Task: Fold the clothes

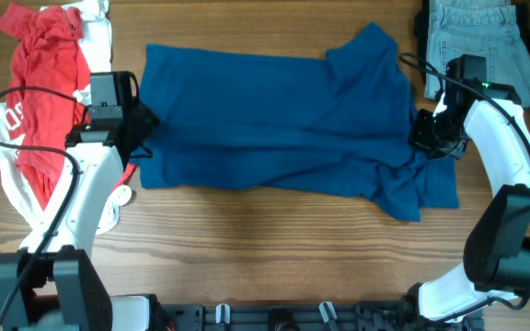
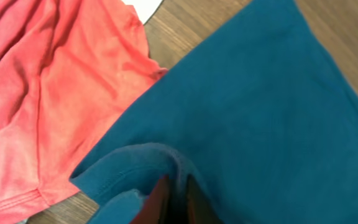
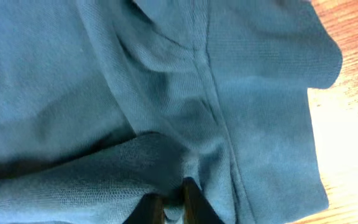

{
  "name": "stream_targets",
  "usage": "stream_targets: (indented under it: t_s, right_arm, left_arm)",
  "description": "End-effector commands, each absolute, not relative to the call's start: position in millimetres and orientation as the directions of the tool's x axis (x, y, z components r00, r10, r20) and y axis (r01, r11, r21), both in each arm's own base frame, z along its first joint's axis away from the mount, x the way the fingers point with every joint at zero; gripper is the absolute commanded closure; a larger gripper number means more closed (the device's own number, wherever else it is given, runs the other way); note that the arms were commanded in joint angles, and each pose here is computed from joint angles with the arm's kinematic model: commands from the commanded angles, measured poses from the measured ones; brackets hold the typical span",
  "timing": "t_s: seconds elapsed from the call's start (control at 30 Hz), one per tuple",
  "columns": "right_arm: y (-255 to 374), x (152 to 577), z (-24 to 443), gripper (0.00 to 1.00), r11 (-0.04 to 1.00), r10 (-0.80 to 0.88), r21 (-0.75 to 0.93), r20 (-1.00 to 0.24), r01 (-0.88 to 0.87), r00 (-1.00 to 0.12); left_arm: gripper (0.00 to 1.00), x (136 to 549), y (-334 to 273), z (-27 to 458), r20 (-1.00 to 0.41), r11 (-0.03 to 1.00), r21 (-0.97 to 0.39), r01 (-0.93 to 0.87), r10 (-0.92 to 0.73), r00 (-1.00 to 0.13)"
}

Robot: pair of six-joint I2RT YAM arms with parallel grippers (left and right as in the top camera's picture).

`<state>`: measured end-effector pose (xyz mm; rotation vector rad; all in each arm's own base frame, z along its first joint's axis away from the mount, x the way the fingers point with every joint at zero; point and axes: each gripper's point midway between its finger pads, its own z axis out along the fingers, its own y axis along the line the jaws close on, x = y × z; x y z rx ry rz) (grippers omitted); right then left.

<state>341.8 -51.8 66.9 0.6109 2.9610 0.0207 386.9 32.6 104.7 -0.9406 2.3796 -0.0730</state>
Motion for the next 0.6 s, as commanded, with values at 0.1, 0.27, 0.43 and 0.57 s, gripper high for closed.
stream_targets:
  t_s: [0.1,0.27,0.43,0.57]
  right_arm:
    - [-51,348,63,0.32,0.924,0.382,0.056,-0.123,0.378,-0.916]
    - [-45,366,77,0.27,0.925,0.377,0.115,-0.168,0.362,-0.911]
    - [-32,391,117,0.2,0.955,0.272,0.19,-0.243,0.229,-0.931]
    - [-26,410,162,0.14,0.971,0.201,0.194,-0.325,0.143,-0.924]
  left_arm:
    - [0.12,387,42,92,-0.494,0.749,-0.18,-0.637,-0.629,-0.601]
    - [0.0,391,47,97,-0.513,0.743,-0.189,-0.643,-0.633,-0.58]
    - [0.01,408,37,126,-0.532,0.817,-0.202,-0.541,-0.555,-0.639]
    - [0.01,427,25,171,-0.571,0.864,-0.219,-0.453,-0.49,-0.659]
